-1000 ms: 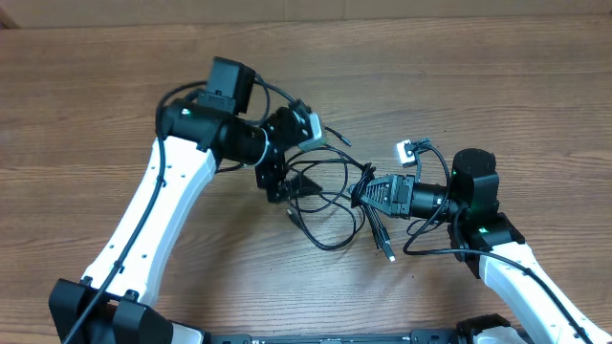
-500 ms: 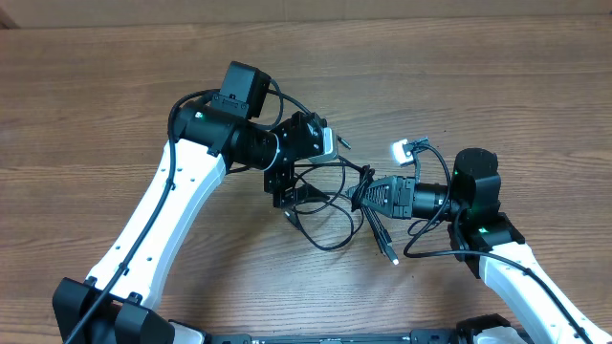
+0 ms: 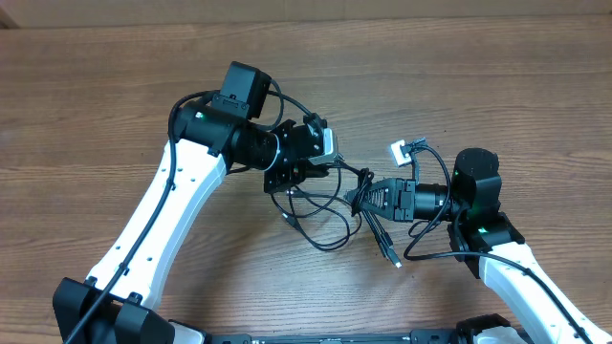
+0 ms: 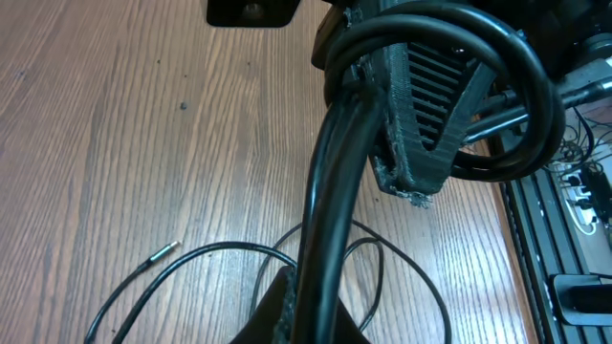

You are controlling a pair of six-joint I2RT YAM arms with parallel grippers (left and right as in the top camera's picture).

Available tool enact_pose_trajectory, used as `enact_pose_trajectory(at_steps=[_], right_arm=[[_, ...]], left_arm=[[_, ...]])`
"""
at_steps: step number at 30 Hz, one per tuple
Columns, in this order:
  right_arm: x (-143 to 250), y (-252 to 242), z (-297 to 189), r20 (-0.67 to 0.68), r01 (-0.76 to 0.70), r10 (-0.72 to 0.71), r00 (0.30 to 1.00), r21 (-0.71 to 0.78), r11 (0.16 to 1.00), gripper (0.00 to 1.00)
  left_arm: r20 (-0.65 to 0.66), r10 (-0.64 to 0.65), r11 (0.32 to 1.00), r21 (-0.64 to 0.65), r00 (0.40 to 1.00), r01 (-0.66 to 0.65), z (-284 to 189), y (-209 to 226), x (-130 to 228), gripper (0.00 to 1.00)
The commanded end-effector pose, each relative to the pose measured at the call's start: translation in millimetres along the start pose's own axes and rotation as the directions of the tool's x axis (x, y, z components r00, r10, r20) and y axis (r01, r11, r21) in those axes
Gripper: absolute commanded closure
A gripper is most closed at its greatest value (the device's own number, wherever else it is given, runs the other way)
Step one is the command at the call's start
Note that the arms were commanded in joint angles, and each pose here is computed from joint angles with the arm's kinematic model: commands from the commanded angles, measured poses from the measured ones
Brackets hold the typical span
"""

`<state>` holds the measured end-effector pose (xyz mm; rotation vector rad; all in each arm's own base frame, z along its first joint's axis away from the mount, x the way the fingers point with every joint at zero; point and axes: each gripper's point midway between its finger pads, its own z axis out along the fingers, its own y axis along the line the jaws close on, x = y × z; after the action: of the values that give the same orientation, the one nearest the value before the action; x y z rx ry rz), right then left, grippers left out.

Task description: Untangle cables

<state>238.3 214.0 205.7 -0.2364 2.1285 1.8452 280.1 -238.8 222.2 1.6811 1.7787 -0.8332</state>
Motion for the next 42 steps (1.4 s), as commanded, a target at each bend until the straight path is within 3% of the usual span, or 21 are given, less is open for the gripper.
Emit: enact_pose_trajectory(at_steps=[1, 4, 6, 10, 11, 25, 42], right_arm=[[-2, 7, 1, -0.003, 0.041, -0.041, 0.999, -0.013, 0.999, 0.95], [-4, 5, 1, 0.008, 0.041, -0.04, 0.999, -0.003, 0.999, 0.74], [-6, 4, 1, 0.019, 0.04, -0.04, 0.999, 0.006, 0.999, 0.43], [-7, 3, 1, 0.025, 0.04, -0.04, 0.999, 0.011, 0.999, 0.04], [-7, 3, 1, 0.025, 0.04, -0.04, 0.999, 0.011, 0.999, 0.0], [-16, -3, 0, 0.073, 0.039, -0.043, 0.996, 0.051, 0.998, 0.0], [-37, -38, -8, 0.227, -0.054, 0.004, 0.974, 0.215, 0.975, 0.0]], left_arm=[[0.015, -0.008, 1.0, 0.001, 1.0, 0.008, -2, 1, -6, 0.96], [0.015, -0.028, 1.0, 0.001, 0.999, 0.028, -2, 1, -6, 0.96], [0.009, -0.057, 0.998, 0.002, 0.998, 0.057, -2, 0, -4, 0.96], [-0.04, -0.1, 0.995, -0.034, 0.994, 0.099, -2, 6, 5, 0.96], [-0.056, -0.116, 0.992, -0.048, 0.992, 0.113, -3, 8, 8, 0.96], [-0.138, -0.288, 0.955, -0.111, 0.948, 0.274, -5, 10, 28, 0.96], [-0.15, -0.317, 0.948, -0.064, 0.937, 0.31, -5, -3, 30, 0.96]])
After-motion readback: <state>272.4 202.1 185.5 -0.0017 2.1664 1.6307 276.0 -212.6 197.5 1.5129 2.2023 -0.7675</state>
